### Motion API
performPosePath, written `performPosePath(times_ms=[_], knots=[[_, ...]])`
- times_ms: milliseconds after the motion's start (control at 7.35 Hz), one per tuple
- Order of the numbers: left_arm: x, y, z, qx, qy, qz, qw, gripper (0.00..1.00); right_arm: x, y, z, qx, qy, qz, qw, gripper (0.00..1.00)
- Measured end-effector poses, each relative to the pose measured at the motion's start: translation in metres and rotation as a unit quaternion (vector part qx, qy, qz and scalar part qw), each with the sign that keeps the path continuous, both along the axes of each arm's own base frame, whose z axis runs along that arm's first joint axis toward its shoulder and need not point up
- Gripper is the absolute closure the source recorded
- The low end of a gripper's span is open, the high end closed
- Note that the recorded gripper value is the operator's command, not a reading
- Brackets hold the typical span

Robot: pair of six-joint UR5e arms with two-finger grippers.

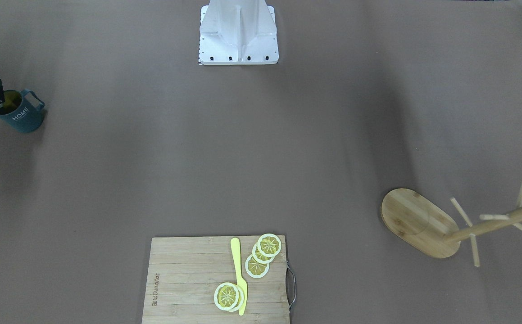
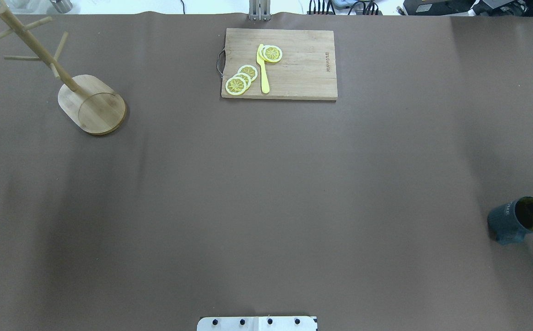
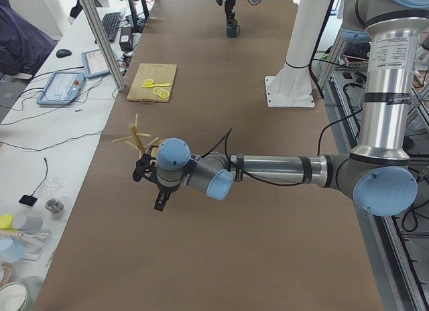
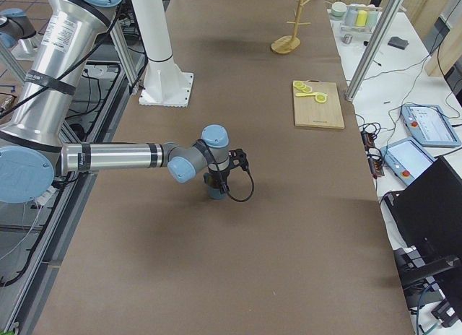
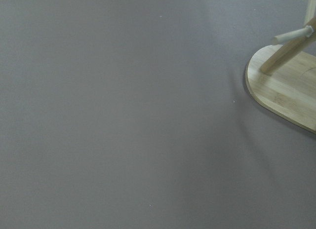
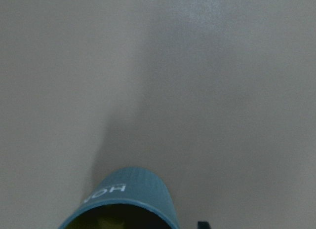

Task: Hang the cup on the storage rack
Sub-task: 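Lower the right gripper onto the teal mug rim and grasp it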

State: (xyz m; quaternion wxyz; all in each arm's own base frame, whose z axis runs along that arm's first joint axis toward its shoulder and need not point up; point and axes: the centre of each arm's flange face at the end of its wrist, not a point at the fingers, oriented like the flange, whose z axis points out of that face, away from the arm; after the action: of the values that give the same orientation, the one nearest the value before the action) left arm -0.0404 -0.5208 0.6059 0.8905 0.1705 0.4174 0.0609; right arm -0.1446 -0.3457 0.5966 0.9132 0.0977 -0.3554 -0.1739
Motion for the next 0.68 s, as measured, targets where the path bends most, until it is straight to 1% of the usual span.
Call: performPosePath(times_ms=[408,680], knots=[[0.000,0.000,0.000,0.001,0.000,0.000,1.0000,0.01,0.002,-0.002,-0.014,0.010,-0.009,0.004,0.9999,1.00],[0.000,0.000,0.000,0.001,-0.001,0.000,1.0000,0.01,0.012,-0.012,-0.027,0.016,-0.020,0.023,0.9994,1.00]])
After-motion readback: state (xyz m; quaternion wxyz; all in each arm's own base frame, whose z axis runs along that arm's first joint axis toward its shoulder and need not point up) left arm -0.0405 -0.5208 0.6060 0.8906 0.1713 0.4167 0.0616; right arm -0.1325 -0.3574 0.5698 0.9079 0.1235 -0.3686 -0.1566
